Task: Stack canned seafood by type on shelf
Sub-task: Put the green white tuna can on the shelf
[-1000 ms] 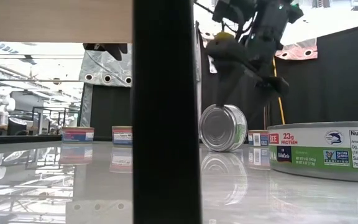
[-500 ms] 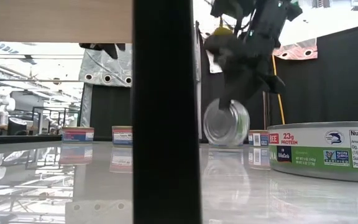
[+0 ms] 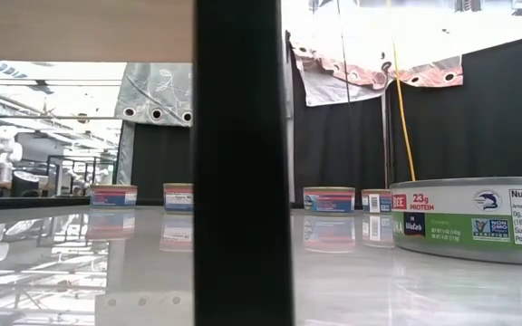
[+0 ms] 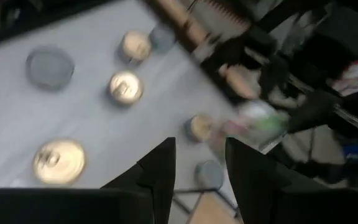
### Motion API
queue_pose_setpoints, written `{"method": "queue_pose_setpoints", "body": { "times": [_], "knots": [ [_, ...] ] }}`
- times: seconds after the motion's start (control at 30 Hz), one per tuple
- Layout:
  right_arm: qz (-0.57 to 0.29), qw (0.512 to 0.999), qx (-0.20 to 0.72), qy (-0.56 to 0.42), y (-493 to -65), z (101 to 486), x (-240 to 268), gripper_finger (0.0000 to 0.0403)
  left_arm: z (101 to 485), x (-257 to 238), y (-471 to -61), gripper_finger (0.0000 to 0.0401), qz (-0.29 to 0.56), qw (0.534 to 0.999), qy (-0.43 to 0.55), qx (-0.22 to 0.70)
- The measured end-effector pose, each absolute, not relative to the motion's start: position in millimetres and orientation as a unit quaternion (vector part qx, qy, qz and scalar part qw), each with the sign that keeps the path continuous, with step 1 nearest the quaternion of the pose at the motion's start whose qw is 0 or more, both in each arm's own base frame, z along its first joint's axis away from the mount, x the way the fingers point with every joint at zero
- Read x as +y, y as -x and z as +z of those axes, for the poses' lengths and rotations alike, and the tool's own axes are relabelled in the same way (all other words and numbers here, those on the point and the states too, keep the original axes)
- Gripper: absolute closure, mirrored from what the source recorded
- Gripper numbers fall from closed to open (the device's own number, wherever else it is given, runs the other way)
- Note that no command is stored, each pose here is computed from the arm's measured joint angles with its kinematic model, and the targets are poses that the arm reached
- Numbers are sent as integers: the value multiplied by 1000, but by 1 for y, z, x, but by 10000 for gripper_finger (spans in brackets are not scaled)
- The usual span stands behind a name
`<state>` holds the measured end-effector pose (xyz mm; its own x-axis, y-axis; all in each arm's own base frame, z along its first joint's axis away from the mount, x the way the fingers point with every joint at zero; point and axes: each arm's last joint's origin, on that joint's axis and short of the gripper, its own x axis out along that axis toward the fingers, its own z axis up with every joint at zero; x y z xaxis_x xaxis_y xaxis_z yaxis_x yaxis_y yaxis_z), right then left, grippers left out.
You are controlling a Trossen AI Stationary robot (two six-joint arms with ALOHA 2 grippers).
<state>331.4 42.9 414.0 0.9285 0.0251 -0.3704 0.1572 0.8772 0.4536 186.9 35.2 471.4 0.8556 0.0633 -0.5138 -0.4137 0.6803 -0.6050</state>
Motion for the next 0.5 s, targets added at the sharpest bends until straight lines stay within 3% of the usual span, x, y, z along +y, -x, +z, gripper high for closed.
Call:
{"method": "queue_pose_setpoints", "body": {
  "times": [0.23, 0.5],
  "knots": [
    [56, 992, 61, -93, -352, 458, 81, 301, 493, 27, -153, 260, 97, 910, 364, 175],
    [44, 996, 30, -68, -388, 463, 108, 287, 519, -11, -132, 250, -148, 921, 337, 130]
  ]
}}
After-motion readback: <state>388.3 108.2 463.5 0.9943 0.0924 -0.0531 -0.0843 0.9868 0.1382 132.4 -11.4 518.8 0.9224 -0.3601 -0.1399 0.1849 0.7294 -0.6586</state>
